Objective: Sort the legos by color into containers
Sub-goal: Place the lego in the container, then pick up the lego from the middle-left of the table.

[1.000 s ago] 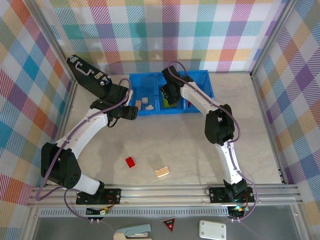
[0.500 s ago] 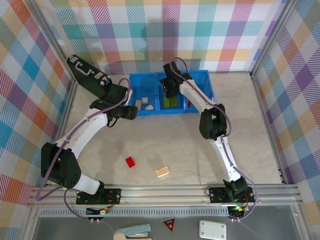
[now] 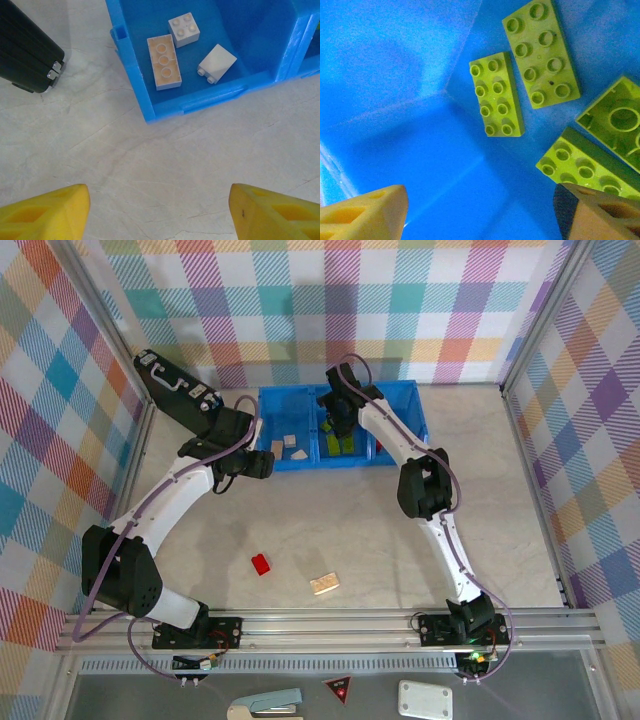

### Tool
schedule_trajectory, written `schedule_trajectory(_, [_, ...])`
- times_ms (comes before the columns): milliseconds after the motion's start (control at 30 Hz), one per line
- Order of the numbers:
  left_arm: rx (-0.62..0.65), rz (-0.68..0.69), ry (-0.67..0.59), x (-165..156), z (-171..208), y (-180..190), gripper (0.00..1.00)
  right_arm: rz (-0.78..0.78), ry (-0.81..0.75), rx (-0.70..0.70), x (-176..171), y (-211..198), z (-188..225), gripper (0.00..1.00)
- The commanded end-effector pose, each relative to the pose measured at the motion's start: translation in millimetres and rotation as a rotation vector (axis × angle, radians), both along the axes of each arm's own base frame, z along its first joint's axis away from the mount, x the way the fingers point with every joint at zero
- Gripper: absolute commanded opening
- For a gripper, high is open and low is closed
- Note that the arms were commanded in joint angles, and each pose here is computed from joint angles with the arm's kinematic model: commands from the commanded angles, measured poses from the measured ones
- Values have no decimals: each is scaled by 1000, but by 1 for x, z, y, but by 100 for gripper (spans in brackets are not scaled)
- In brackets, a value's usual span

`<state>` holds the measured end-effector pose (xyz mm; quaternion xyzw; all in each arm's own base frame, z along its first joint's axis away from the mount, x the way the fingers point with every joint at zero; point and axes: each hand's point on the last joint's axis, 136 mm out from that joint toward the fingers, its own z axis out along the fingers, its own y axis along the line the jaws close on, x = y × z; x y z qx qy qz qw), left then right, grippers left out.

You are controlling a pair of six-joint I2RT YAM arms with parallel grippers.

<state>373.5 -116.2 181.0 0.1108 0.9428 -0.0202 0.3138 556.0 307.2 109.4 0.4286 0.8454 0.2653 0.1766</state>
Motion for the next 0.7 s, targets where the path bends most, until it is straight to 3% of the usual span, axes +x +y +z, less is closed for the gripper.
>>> schedule_trajectory(0, [-20, 13, -4, -1, 3, 3, 73, 63, -57, -14, -7, -1, 40, 77])
schedule_trajectory(333, [-61, 15, 63, -6, -4, -5, 73, 291, -154, -186, -27, -11, 65, 73])
schedule_trajectory(667, [-94, 7, 158, -11, -11, -16, 73, 672, -213, -331, -66, -2, 59, 69])
